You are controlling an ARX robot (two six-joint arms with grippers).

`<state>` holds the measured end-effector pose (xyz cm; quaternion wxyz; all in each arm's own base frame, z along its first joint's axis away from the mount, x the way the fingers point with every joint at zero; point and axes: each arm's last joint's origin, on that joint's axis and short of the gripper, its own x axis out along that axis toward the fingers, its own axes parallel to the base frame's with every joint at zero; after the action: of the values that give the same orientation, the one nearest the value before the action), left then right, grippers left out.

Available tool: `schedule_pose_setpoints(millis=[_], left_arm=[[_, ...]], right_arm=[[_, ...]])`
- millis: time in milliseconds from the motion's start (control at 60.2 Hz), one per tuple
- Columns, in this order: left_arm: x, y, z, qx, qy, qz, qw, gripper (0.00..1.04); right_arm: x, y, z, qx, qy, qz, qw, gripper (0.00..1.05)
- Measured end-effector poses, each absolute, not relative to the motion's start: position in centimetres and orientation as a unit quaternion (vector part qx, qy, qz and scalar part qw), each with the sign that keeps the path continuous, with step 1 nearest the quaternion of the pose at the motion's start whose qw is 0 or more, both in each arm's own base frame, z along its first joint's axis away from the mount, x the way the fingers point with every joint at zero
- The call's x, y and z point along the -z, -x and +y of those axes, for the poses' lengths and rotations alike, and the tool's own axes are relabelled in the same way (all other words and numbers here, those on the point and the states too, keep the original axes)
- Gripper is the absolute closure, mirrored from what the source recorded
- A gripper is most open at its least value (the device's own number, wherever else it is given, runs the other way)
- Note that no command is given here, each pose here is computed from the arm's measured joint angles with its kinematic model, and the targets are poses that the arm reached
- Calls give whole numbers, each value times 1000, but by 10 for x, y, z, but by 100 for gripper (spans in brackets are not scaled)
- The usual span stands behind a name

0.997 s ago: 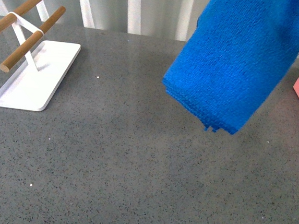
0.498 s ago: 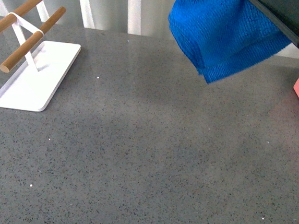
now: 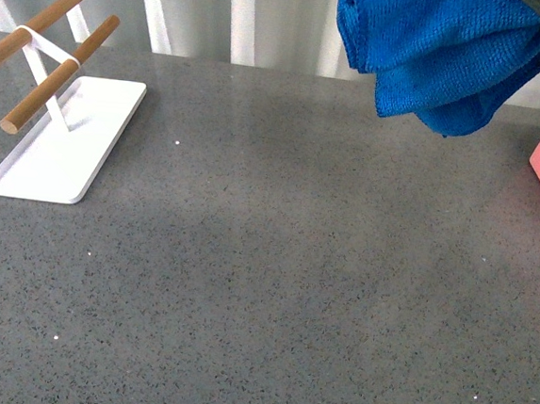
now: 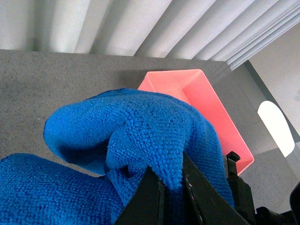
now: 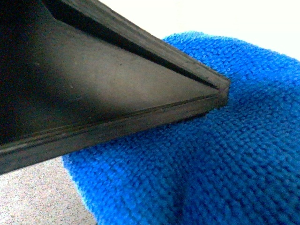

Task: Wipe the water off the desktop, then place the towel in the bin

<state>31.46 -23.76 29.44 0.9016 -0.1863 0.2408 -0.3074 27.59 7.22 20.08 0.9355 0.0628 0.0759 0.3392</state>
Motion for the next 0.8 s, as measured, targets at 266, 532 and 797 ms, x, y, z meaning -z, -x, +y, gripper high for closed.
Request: schedule_pose_setpoints(millis=[266,532,797], left_arm=[[-295,-317,-230,301,187,242,903,101],[-282,-332,-188,271,198,259,906,59],[-214,-350,-77,112,145,284,941,18]], right_arm=[[-208,-272,68,-339,-59,72,936,97],[-212,-263,58,-334,-47,76,938,97],[-216,-259,30,-276,-39,94,956,98]])
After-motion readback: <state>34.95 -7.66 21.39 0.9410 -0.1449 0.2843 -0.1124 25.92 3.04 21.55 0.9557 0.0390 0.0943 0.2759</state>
